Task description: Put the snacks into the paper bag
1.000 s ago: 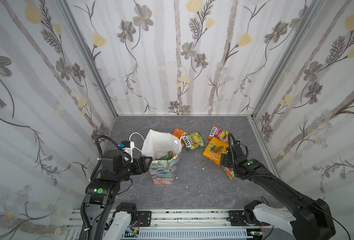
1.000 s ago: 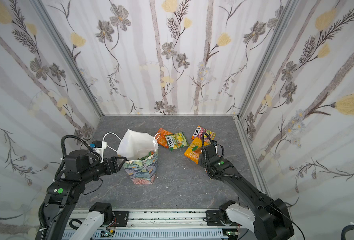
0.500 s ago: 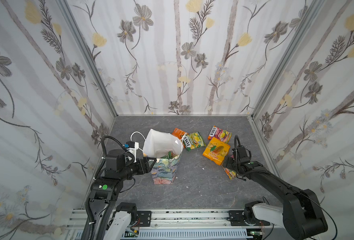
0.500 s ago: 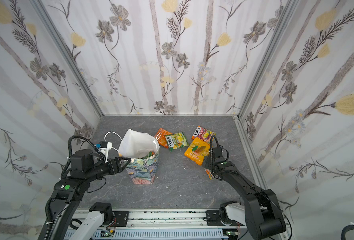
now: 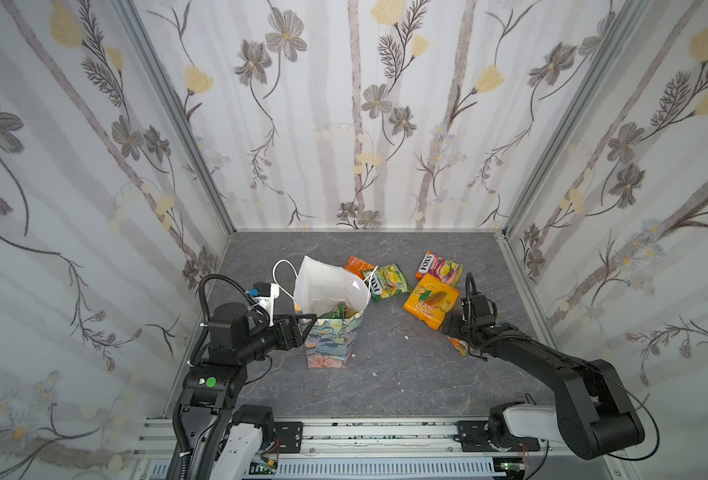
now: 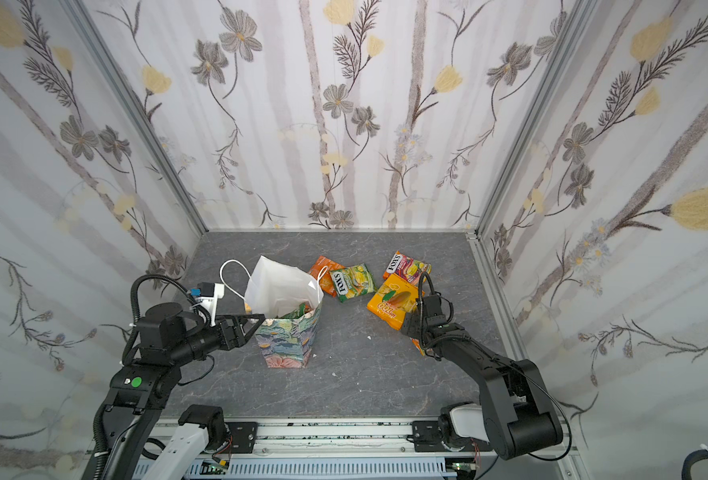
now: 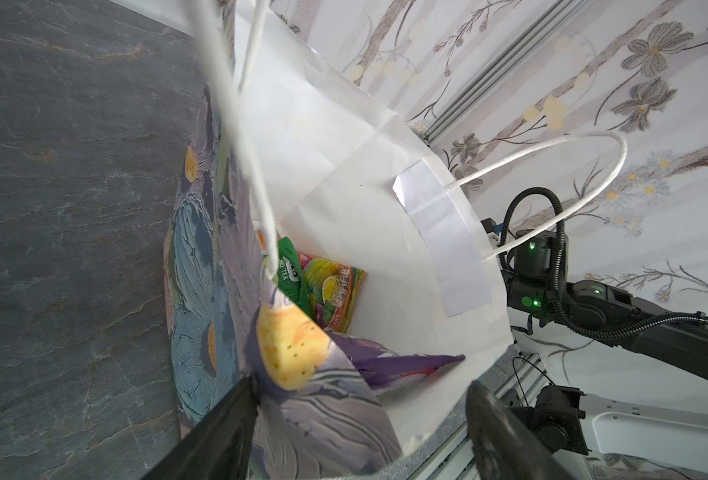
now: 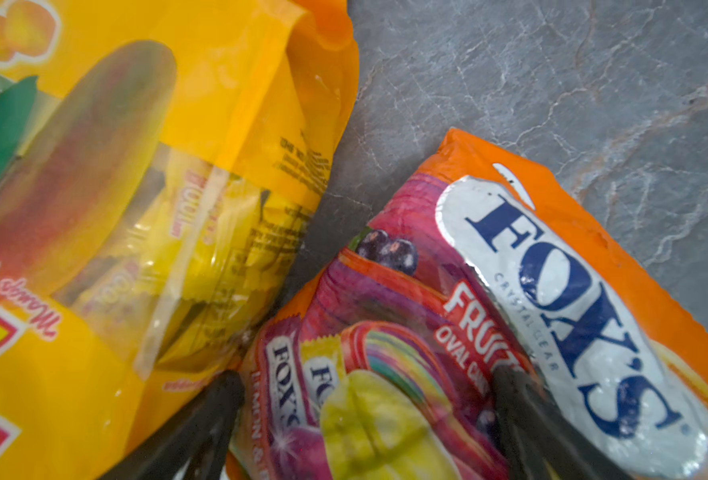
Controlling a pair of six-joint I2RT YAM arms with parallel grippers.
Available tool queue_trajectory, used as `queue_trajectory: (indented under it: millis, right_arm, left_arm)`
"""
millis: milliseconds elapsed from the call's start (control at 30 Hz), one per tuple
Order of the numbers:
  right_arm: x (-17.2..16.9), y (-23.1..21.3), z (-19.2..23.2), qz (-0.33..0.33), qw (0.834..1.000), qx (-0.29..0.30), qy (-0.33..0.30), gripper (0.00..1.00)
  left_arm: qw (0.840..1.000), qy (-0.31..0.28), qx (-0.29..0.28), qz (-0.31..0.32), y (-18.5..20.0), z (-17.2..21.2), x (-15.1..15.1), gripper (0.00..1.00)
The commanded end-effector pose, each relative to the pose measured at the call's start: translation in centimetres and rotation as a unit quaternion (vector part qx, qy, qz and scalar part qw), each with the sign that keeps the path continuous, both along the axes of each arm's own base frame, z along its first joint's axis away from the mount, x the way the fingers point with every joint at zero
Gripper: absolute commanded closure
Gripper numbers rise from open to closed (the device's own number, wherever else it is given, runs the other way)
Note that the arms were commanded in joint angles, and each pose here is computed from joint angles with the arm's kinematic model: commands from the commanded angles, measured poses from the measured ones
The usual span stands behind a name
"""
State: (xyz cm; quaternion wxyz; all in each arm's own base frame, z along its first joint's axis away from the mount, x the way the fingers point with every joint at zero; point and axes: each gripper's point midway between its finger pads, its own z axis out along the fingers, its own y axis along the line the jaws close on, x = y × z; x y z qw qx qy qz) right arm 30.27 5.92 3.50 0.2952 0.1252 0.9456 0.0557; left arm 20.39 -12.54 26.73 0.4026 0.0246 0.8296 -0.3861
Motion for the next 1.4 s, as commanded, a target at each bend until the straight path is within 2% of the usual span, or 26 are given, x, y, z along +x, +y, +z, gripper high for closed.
queue_trajectory:
  millis: [0,167,333,433,500,600,733,867,1067,1367]
  right_arm:
    - [-2.1,3.0,-1.1,0.043,0.996,0.071,0.042,0.09]
    - [-3.0,5.9,1.3,0.074,0.992,0.105,0.020,0.10]
    - [-4.5,10.1,3.6,0.128,0.977,0.171,0.011,0.10]
    - [-4.9,10.7,4.6,0.138,0.974,0.179,0.004,0.11]
    - [-4.4,9.3,5.1,0.115,0.982,0.149,-0.009,0.11]
    - [-3.4,5.5,5.8,0.053,0.996,0.068,-0.035,0.10]
    - [-2.6,1.1,6.1,-0.015,0.998,0.031,-0.054,0.09]
    - [-2.6,-1.0,5.6,-0.049,0.996,0.037,-0.058,0.08]
    - [-3.9,-2.4,5.0,-0.093,0.990,0.078,-0.072,0.07]
    - [-5.9,-2.3,3.9,-0.137,0.972,0.169,-0.091,0.07]
  left_arm:
    - [0.999,-0.038,-0.012,-0.014,-0.4,2.0,0.0,0.22]
    - [0.998,-0.049,-0.018,-0.018,-0.6,2.9,-0.2,0.20]
    - [0.998,-0.047,-0.034,-0.027,-1.0,2.9,0.0,0.20]
    - [0.998,-0.048,-0.038,-0.031,-1.1,3.1,-0.2,0.20]
    - [0.998,-0.049,-0.032,-0.029,-1.0,3.2,-0.3,0.20]
    - [0.999,-0.049,-0.004,-0.008,-0.1,3.2,-0.3,0.19]
    - [0.996,-0.023,0.057,0.065,2.5,2.4,0.6,0.17]
    - [0.991,0.004,0.086,0.098,3.8,1.4,1.2,0.17]
    - [0.992,0.004,0.077,0.098,3.6,1.5,1.4,0.16]
    - [0.995,-0.048,0.052,0.072,2.5,2.0,1.9,0.15]
